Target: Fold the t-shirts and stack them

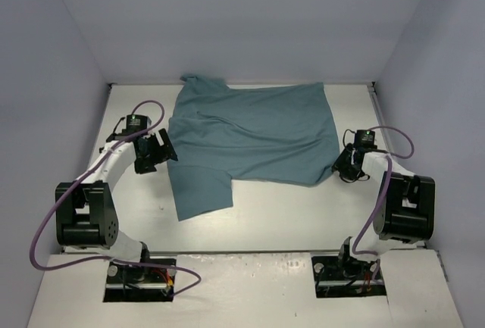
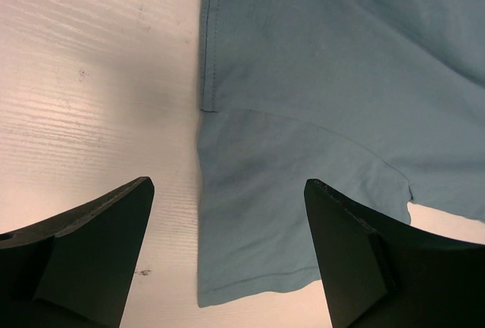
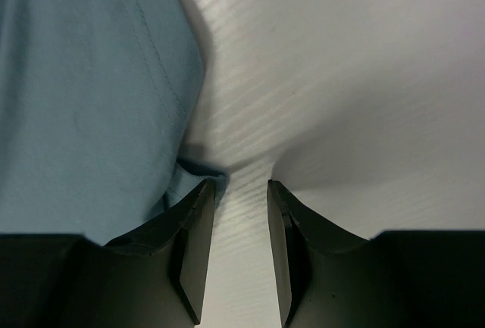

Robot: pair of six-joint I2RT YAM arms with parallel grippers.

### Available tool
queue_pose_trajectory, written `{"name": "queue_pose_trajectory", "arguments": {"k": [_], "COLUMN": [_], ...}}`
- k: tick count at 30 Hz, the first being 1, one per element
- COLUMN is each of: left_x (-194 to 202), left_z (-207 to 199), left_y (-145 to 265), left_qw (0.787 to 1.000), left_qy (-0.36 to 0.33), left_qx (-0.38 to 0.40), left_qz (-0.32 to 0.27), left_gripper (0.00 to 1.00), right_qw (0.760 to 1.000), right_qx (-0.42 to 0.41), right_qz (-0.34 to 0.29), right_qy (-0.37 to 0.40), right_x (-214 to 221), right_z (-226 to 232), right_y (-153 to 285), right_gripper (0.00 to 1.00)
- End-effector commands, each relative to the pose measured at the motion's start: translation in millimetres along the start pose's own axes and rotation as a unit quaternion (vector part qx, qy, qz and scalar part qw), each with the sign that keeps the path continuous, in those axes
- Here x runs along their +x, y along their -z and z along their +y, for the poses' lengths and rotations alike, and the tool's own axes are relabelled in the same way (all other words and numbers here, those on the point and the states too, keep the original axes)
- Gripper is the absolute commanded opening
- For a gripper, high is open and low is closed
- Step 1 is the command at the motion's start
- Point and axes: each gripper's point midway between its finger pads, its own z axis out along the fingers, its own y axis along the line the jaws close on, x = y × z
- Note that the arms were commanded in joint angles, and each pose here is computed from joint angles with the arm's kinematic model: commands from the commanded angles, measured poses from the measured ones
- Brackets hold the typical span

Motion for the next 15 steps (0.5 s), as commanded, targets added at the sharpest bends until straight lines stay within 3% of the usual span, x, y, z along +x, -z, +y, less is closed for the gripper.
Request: {"name": "queue_pose_trajectory", "arguments": {"k": [1, 15], "left_x": [-17, -10], "left_z": [-9, -12], "left_y": [1, -10], "left_qw": [0.999, 0.999], "left_qy": [0.009, 0.012], "left_qx": [0.018, 0.032], "left_qz": [-0.028, -0.01], "left_gripper": [0.79, 0.79], "right_qw": [0.999, 0.998], "right_qx": [-0.034, -0.058], "right_qz": [-0.008, -0.015], "right_qy": [0.008, 0.02], "right_x": [-9, -2], "right_z": [13, 17], "right_y": [-1, 9], "right_gripper": [0.32, 0.35]}}
